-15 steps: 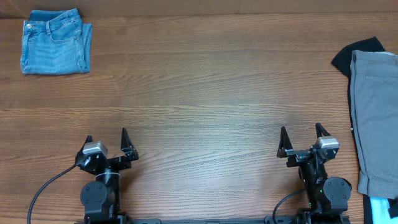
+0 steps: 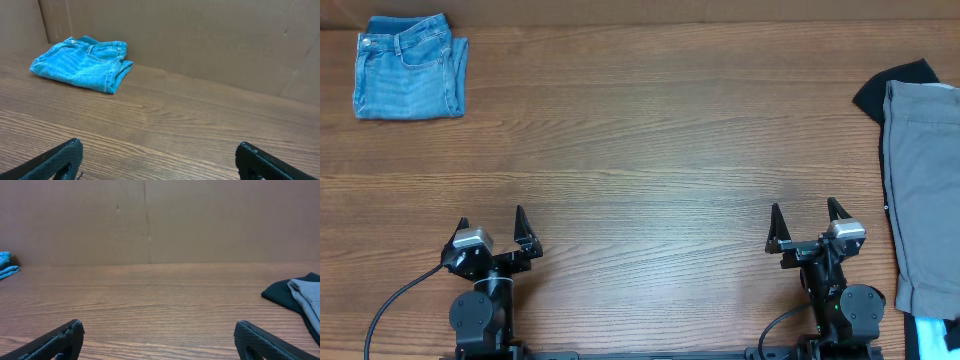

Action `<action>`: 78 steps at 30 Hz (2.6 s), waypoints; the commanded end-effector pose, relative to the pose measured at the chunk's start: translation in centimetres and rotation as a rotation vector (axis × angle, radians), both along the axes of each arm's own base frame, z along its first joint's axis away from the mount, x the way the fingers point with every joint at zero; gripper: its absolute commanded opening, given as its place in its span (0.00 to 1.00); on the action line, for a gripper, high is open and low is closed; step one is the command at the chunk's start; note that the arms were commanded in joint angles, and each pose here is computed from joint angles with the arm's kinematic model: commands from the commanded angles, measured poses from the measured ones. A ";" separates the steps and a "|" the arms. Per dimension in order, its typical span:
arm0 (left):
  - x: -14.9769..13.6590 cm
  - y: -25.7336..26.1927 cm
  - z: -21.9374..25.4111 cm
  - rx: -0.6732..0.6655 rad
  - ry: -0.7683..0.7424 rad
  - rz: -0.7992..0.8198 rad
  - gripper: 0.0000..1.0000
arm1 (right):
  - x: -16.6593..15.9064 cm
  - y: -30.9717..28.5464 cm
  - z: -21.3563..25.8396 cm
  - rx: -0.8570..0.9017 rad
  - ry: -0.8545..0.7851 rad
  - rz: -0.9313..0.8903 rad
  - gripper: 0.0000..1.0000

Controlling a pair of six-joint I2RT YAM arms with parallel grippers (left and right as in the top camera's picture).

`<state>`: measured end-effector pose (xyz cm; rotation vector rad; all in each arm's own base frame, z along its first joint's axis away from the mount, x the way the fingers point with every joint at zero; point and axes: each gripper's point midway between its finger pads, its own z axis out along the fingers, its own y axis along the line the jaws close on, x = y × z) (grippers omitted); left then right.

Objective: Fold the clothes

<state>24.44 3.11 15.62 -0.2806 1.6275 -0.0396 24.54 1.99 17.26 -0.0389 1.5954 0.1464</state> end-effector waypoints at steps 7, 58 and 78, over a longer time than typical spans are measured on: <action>0.0 -0.2 0.1 0.022 -0.006 -0.012 1.00 | 0.0 0.0 -0.1 0.003 -0.007 -0.001 1.00; 0.0 -0.2 0.1 0.022 -0.006 -0.012 1.00 | -4.6 3.4 14.7 0.012 -0.550 0.212 1.00; 0.0 -0.2 0.1 0.022 -0.006 -0.012 1.00 | 13.4 -9.0 20.4 -0.205 0.172 -0.369 1.00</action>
